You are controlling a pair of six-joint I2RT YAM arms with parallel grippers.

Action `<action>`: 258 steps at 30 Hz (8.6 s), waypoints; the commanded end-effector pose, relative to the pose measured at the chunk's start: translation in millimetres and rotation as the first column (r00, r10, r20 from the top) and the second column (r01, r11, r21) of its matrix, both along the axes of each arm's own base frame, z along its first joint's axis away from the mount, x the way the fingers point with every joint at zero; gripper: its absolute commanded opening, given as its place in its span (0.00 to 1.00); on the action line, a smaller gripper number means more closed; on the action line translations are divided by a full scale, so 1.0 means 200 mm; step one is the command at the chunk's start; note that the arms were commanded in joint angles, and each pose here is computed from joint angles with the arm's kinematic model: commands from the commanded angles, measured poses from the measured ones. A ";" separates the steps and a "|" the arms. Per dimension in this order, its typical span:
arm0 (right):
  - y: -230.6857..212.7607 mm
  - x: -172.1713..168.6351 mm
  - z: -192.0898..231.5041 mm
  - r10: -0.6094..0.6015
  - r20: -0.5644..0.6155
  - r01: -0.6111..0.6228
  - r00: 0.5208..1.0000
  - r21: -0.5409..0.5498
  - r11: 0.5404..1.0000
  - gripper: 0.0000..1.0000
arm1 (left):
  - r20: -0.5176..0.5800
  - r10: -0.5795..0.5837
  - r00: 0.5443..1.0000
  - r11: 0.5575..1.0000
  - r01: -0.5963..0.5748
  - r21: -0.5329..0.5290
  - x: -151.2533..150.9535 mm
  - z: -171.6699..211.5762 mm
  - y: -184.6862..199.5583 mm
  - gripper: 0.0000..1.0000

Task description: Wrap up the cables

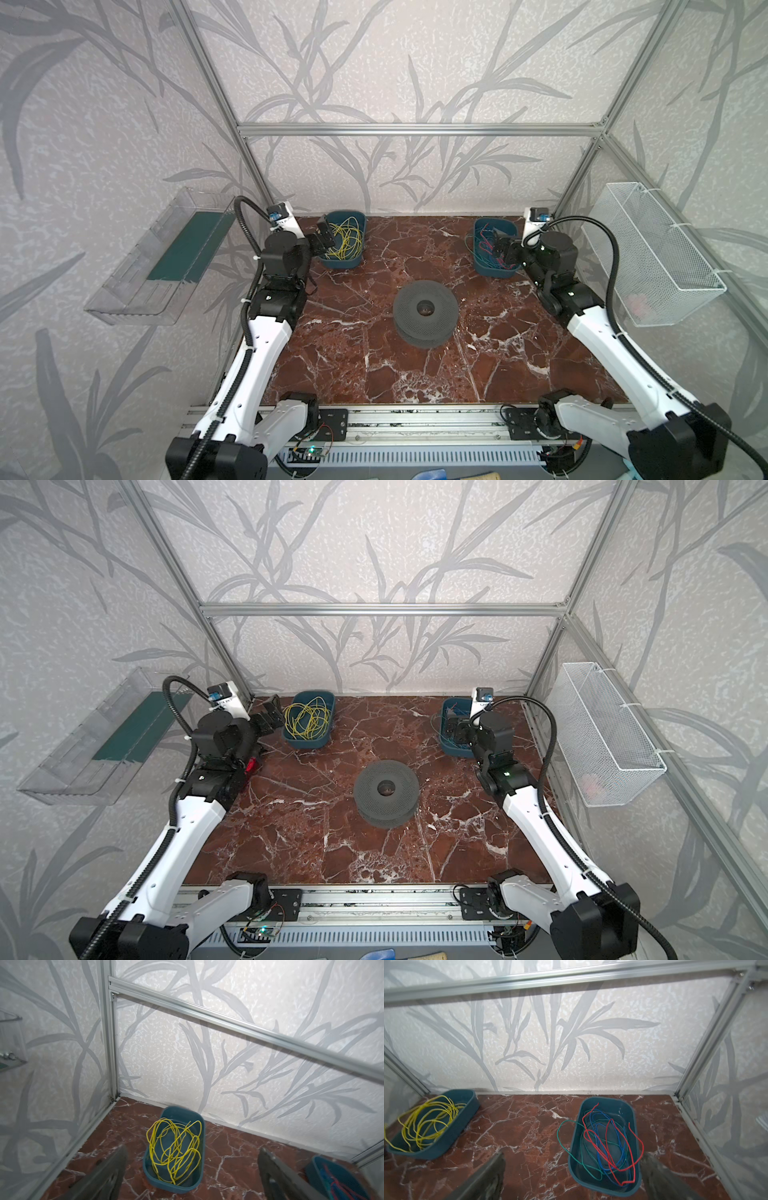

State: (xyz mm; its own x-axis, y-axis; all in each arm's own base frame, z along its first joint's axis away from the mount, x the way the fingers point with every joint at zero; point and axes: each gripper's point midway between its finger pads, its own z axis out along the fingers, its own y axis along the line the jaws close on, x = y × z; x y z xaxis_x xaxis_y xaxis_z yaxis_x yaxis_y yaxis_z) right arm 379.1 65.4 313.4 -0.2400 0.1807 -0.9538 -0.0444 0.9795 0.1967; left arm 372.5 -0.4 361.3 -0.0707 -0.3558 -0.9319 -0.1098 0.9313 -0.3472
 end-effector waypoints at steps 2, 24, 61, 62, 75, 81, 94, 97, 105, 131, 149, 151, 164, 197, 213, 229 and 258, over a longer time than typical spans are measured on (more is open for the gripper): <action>-0.10 -0.03 -0.35 -0.052 -0.243 0.097 0.969 0.179 0.979 0.99 | 0.026 -0.070 0.997 0.965 0.074 -0.252 -0.02 -0.21 -0.05 0.99; -0.58 0.26 -0.90 -0.184 -0.631 0.318 0.754 0.106 0.942 0.37 | -0.758 -0.159 0.632 0.954 0.297 0.048 0.52 -1.01 -0.55 0.38; -0.27 0.47 -1.21 0.049 -0.744 0.142 0.666 0.191 0.971 0.11 | -0.884 0.051 0.465 0.908 0.346 0.235 0.58 -1.46 -0.41 0.19; -0.24 0.48 -1.20 0.055 -0.744 0.135 0.666 0.192 0.972 0.10 | -0.885 0.049 0.464 0.907 0.351 0.234 0.58 -1.47 -0.41 0.19; 0.17 0.63 -1.11 0.052 -0.687 0.168 0.725 0.250 0.953 0.03 | -0.880 -0.006 0.476 0.900 0.386 0.203 0.54 -1.48 -0.46 0.02; 0.34 0.68 -1.08 0.060 -0.666 0.193 0.743 0.299 0.934 0.01 | -0.875 -0.069 0.479 0.867 0.463 0.185 0.54 -1.48 -0.55 0.00; 0.48 0.70 -1.07 0.042 -0.634 0.275 0.772 0.394 0.877 0.00 | -0.855 -0.193 0.482 0.711 0.669 0.217 0.53 -1.44 -0.80 0.00; 0.53 0.70 -1.07 0.055 -0.635 0.263 0.770 0.396 0.880 0.00 | -0.846 -0.235 0.478 0.699 0.688 0.194 0.49 -1.44 -0.82 0.00; 0.65 0.70 -1.05 0.109 -0.622 0.225 0.775 0.434 0.873 0.00 | -0.784 -0.298 0.545 0.668 0.706 0.237 0.45 -1.37 -0.85 0.00; 0.73 0.70 -1.05 0.174 -0.627 0.183 0.759 0.462 0.868 0.02 | -0.714 -0.296 0.635 0.851 0.515 0.106 0.31 -0.88 -0.77 0.38; 0.90 0.70 -1.06 0.198 -0.640 0.096 0.742 0.394 0.914 0.04 | -0.745 -0.112 0.658 0.990 0.136 -0.029 0.13 -1.56 -0.46 0.00; 0.93 0.72 -1.07 0.208 -0.642 0.084 0.738 0.393 0.915 0.04 | -0.742 -0.133 0.657 0.987 0.158 -0.037 0.20 -1.56 -0.50 0.00; 1.04 0.82 -1.10 0.228 -0.650 0.077 0.725 0.405 0.911 0.08 | -0.713 -0.254 0.654 0.958 0.273 -0.090 0.53 -1.61 -0.65 0.00; 1.03 0.76 -0.82 0.277 -0.585 -0.038 0.762 0.387 0.921 0.57 | -0.608 -0.392 0.690 0.918 0.332 -0.216 0.56 -1.40 -0.74 0.07; 0.67 0.14 -0.81 0.360 -0.616 -0.203 0.701 0.312 0.928 0.63 | -0.581 -0.411 0.703 0.909 0.268 -0.319 0.01 -1.20 -0.68 0.38; 0.82 -0.51 -1.13 0.564 -0.631 -0.294 0.534 0.487 0.823 0.58 | -0.570 -0.483 0.664 0.876 0.373 -0.307 -0.36 -1.18 -0.78 0.48; 1.44 -0.38 -1.17 0.690 -0.590 -0.406 0.420 0.557 0.724 0.47 | -0.432 -0.189 0.882 0.976 0.119 -0.184 -0.03 -0.77 -0.41 0.52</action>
State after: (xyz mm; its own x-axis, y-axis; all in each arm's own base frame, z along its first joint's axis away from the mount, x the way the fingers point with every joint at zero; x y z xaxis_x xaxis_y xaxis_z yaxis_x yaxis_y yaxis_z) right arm 302.5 344.0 71.1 -0.9495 -0.0388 -0.3113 -0.2474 0.7027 0.6670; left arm 363.6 -90.1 179.0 -0.5817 -0.4177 -0.6980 -0.1462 0.8978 -0.4154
